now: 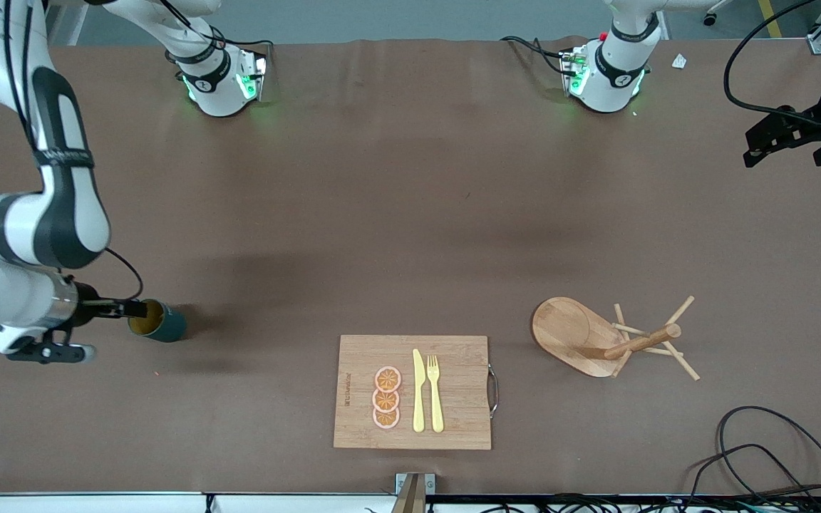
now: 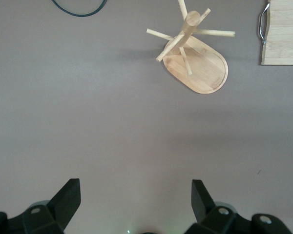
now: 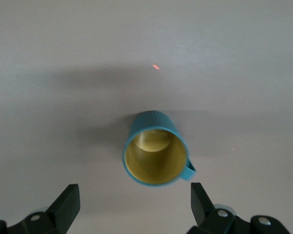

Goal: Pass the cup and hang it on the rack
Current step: 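Reach the right gripper down to the teal mug and grasp its rim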

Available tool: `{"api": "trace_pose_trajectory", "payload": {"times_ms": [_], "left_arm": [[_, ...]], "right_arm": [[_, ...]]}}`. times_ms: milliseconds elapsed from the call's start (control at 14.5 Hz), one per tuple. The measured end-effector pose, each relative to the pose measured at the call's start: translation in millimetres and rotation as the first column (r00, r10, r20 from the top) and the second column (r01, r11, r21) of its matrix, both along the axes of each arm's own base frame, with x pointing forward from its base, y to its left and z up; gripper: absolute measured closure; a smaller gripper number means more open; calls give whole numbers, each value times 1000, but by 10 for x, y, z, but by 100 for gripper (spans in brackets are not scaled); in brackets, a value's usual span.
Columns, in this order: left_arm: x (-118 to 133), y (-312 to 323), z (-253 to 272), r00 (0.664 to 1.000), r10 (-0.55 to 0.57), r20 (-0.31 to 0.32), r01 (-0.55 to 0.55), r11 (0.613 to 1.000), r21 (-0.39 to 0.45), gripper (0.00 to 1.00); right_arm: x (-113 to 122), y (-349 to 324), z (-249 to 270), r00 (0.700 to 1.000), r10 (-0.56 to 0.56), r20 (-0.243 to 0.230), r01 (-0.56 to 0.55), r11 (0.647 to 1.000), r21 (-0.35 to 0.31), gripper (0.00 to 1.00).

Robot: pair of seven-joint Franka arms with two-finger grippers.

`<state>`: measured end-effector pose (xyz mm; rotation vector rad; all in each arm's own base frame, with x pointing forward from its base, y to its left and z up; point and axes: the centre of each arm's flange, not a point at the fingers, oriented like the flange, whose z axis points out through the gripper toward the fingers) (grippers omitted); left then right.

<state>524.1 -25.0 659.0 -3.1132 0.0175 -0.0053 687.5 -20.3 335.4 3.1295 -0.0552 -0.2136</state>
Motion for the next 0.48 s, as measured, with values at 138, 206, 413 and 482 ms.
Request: {"api": "trace_pose_trajectory", "payload": {"times_ms": [138,206,413,482], "left_arm": [[2,0,-4,1000,0,-1,0,1000,0,0],[2,-1,-4,1000,0,-1,0,1000,0,0],[2,-9,-5,1000,-2,-1,2,1000,0,0],[3,-14,-6,1000,-2,-1,2,1000,0,0]], "right_arm": [[47,140,-296,1000,-1,-4,1,1000,28,0],[63,159,-405,1000,-2,-4,2,1000,30,0],[66,129,-588,1000,-7,-18,7,1000,27,1],[64,108,-616,1000,-9,-22,10,1000,26,1]]}}
